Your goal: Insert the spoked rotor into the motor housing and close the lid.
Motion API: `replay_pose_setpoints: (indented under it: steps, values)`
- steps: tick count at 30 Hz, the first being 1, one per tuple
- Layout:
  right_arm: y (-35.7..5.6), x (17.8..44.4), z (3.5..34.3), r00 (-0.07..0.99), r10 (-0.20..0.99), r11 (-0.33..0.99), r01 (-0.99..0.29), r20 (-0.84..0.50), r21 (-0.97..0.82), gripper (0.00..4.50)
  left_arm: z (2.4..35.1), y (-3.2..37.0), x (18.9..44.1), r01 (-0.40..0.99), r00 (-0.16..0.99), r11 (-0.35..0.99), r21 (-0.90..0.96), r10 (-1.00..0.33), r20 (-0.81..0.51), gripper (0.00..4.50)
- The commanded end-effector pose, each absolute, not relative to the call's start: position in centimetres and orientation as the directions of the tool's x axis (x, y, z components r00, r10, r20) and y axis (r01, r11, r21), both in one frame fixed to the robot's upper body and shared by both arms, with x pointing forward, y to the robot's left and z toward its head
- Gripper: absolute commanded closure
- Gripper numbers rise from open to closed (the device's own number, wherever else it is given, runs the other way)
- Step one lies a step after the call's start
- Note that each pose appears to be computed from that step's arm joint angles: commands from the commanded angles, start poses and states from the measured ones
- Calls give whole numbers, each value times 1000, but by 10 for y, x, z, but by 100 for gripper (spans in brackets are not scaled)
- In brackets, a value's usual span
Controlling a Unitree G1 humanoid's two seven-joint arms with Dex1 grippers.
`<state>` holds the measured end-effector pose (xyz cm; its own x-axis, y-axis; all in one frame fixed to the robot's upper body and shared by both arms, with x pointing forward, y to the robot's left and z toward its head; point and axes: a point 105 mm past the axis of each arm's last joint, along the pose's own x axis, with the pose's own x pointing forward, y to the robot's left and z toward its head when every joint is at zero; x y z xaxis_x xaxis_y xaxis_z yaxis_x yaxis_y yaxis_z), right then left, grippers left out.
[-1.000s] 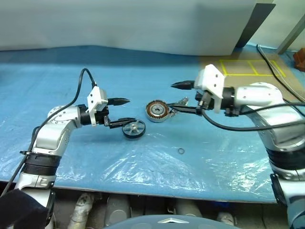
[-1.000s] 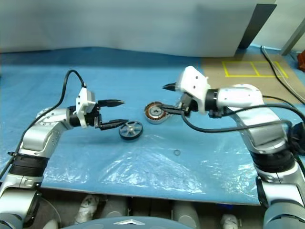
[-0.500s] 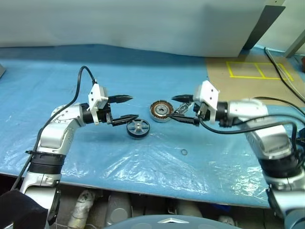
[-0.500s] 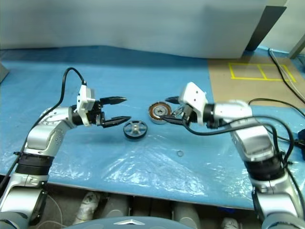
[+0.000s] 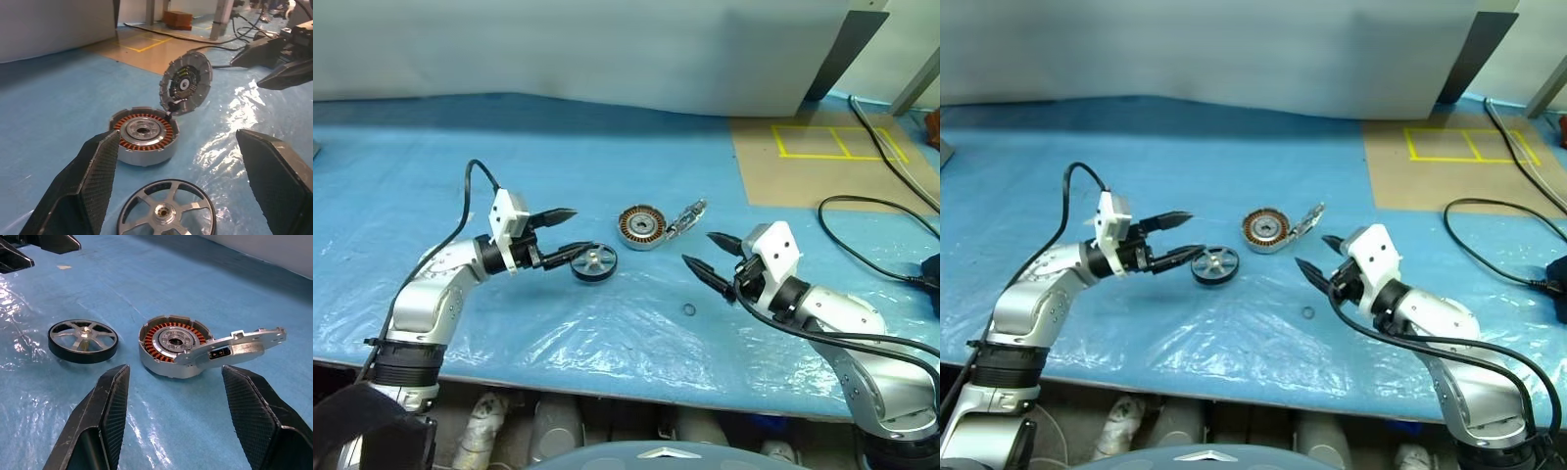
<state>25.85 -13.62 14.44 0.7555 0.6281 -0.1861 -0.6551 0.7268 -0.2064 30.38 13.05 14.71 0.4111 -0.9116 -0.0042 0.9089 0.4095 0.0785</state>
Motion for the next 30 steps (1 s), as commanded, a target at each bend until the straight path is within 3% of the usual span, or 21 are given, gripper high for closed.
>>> replay_pose_setpoints:
  steps: [1,9,14,18,23,30]
  values:
    - [-135,258,157,744,649,702,-666,-159,-253,140,152,131,307,913,393,389,126,-919,-10,50]
    - [-131,266,168,711,685,658,-698,-160,-282,140,151,132,307,912,389,382,151,-921,-20,50]
    - [-89,280,203,483,837,340,-827,-257,-447,140,149,133,307,907,403,397,142,-915,-22,50]
    - [-67,306,225,321,867,103,-864,-381,-493,140,146,133,307,900,421,416,133,-907,-13,50]
    - [-59,343,211,177,799,-72,-921,-575,-383,140,136,128,295,894,439,436,100,-899,-2,50]
    - [-58,374,185,75,697,-143,-960,-713,-240,140,127,123,285,881,467,467,80,-884,12,50]
